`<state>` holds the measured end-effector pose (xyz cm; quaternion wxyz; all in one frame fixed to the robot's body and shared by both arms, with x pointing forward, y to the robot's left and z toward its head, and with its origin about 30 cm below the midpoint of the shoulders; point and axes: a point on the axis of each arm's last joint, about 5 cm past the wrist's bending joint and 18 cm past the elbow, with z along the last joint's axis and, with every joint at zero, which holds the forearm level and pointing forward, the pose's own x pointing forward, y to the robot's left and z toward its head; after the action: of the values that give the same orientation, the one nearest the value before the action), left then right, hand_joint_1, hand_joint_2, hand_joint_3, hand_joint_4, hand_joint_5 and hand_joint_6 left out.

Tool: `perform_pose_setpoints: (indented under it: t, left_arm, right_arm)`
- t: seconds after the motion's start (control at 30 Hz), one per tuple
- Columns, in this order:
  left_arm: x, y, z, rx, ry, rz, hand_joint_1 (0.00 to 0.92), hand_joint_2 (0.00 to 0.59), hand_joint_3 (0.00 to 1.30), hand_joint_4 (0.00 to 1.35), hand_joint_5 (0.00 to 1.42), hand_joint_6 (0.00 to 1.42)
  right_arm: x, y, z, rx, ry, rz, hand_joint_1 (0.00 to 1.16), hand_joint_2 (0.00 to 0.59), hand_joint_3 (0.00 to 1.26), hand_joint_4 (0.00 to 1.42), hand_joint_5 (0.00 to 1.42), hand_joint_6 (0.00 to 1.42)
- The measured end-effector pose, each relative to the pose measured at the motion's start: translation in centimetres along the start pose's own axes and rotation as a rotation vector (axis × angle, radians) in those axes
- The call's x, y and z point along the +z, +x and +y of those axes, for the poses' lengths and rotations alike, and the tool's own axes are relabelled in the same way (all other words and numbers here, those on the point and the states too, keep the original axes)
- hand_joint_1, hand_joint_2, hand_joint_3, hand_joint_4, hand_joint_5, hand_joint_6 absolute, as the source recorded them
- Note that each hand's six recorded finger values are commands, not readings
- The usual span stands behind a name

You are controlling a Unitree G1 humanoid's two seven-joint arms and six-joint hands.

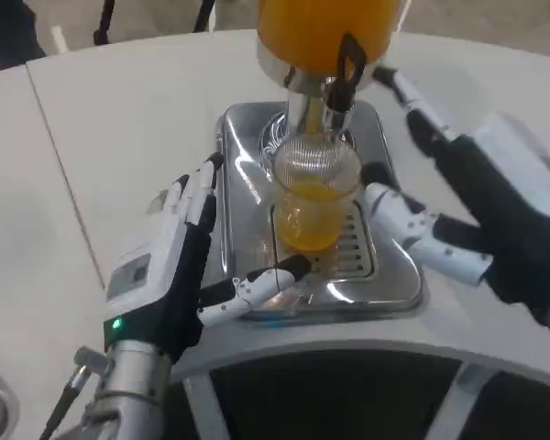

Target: Grasp the cup under the faucet to collect the drink, then remove the cup.

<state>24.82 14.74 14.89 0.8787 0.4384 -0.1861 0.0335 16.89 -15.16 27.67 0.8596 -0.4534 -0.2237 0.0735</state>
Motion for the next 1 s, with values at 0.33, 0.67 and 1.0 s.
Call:
perform_pose_setpoints:
  t: [0.33,0.67,1.0]
  left_arm:
    - [-0.04,0.0,0.0,0.001,0.003,0.000,0.173,0.041,0.00,0.00,0.00,0.00]
    - [-0.17,0.1,-0.3,0.010,-0.002,0.010,0.132,0.029,0.00,0.00,0.00,0.00]
    - [0.35,1.5,-1.3,0.023,-0.091,0.001,0.255,0.051,0.00,0.00,0.00,0.00]
  right_arm:
    - [-0.49,-1.2,0.57,0.120,-0.226,-0.025,0.43,0.561,0.01,0.00,0.00,0.03]
    - [-2.06,-2.6,1.36,0.182,-0.407,-0.020,0.62,0.478,0.00,0.00,0.00,0.00]
    - [-3.15,-4.0,1.46,0.224,-0.404,0.028,0.63,0.468,0.00,0.00,0.00,0.01]
